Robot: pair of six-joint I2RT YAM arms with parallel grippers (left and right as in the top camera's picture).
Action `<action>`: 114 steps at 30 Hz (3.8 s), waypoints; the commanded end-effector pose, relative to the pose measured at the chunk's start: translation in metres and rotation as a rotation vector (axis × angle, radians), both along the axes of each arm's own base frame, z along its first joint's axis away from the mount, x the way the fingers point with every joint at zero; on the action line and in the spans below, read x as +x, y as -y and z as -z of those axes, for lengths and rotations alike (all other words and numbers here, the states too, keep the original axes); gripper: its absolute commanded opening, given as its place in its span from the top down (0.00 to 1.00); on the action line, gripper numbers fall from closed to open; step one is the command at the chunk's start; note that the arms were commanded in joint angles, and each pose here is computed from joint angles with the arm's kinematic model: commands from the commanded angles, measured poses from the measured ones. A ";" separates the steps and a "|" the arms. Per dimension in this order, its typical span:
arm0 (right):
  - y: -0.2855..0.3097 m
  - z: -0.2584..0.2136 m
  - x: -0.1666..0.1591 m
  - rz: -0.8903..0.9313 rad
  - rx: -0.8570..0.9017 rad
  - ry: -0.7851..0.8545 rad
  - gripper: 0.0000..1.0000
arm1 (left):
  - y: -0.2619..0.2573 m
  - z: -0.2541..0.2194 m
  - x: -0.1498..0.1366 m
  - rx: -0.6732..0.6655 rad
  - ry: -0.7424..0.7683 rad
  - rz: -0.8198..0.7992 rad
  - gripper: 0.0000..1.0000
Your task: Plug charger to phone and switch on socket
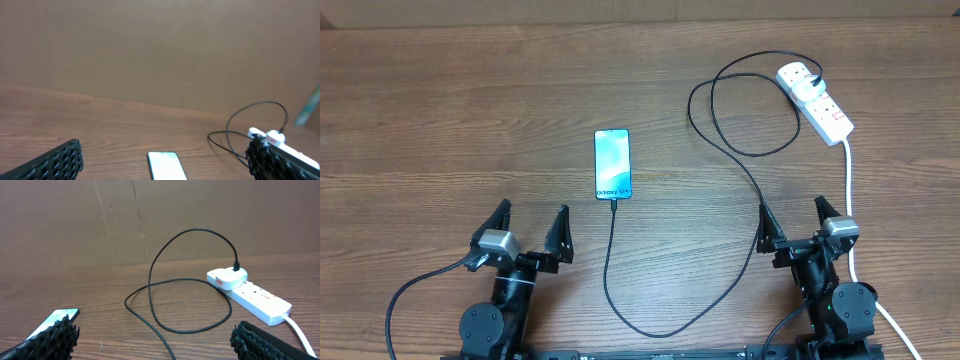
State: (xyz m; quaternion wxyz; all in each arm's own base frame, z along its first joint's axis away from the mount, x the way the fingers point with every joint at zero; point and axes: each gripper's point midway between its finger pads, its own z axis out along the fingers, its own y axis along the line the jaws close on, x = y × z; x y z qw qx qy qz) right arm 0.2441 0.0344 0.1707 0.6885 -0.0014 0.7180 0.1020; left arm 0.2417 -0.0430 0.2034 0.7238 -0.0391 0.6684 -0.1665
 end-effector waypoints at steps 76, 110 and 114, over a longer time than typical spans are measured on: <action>0.002 0.001 0.000 0.011 -0.004 0.007 0.00 | -0.058 0.046 0.004 0.220 -0.166 -0.252 0.00; 0.002 0.001 0.000 0.011 -0.004 0.007 0.00 | -0.049 0.047 0.004 0.247 -0.162 -0.202 0.00; 0.002 0.001 0.000 0.011 -0.004 0.007 0.00 | -0.049 0.047 0.004 0.247 -0.162 -0.201 0.00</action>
